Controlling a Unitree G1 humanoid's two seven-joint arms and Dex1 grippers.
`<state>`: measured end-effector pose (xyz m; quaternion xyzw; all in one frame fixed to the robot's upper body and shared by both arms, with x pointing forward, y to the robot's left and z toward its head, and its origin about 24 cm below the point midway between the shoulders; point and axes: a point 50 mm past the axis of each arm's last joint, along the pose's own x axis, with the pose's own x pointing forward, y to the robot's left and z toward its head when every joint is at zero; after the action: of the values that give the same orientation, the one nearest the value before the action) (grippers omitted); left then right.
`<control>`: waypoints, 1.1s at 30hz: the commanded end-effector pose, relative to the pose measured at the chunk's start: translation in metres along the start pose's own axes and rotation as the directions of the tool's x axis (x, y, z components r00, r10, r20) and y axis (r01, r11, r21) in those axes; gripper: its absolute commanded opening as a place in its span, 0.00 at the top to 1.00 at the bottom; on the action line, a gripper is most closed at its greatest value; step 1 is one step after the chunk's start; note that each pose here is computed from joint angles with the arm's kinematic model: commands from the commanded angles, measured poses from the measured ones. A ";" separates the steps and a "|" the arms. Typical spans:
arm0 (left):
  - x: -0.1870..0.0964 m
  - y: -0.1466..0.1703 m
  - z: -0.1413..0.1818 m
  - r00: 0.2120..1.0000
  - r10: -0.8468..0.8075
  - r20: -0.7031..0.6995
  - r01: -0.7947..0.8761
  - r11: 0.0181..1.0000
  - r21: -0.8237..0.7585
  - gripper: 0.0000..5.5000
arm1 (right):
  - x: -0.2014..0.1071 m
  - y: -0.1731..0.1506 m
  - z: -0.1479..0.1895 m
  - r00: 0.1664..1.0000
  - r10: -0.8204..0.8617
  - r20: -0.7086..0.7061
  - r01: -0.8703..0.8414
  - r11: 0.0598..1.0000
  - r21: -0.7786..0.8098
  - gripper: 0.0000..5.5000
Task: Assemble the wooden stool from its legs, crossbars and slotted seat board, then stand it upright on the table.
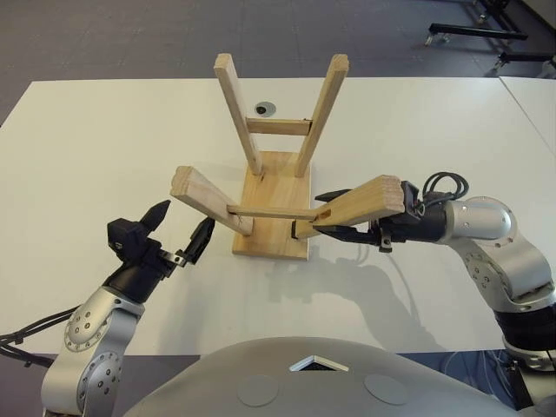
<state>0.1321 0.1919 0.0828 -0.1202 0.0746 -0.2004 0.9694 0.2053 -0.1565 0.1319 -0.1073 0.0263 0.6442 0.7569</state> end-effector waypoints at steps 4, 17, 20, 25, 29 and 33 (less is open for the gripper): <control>0.011 -0.020 0.002 0.986 -0.168 0.003 0.168 0.985 -0.023 0.02 | 0.022 -0.021 -0.021 0.994 0.043 -0.104 -0.036 0.997 0.070 0.63; 0.013 -0.018 0.003 0.984 -0.180 -0.004 0.180 0.984 -0.016 0.02 | -0.008 0.023 -0.075 0.981 0.093 -0.171 -0.076 0.992 0.102 0.63; 0.014 -0.016 0.004 0.982 -0.190 -0.008 0.190 0.982 -0.011 0.02 | -0.008 0.030 -0.090 0.980 0.070 -0.187 -0.045 0.990 0.137 0.63; 0.014 -0.013 0.006 0.980 -0.197 -0.013 0.197 0.980 -0.002 0.02 | 0.002 0.029 -0.109 0.990 -0.002 -0.139 0.029 0.980 0.195 0.63; 0.015 -0.011 0.007 0.980 -0.199 -0.011 0.199 0.980 0.000 0.02 | 0.008 0.007 -0.122 0.997 -0.083 -0.004 0.081 0.964 0.254 0.63; 0.017 -0.009 0.008 0.979 -0.204 -0.006 0.204 0.979 0.005 0.02 | -0.002 -0.009 -0.133 0.994 -0.081 0.068 0.056 0.951 0.305 0.63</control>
<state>0.1423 0.1785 0.0896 -0.1279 0.0615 -0.2841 0.9482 0.2426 -0.1617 0.0672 -0.0080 -0.0833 0.6142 0.7847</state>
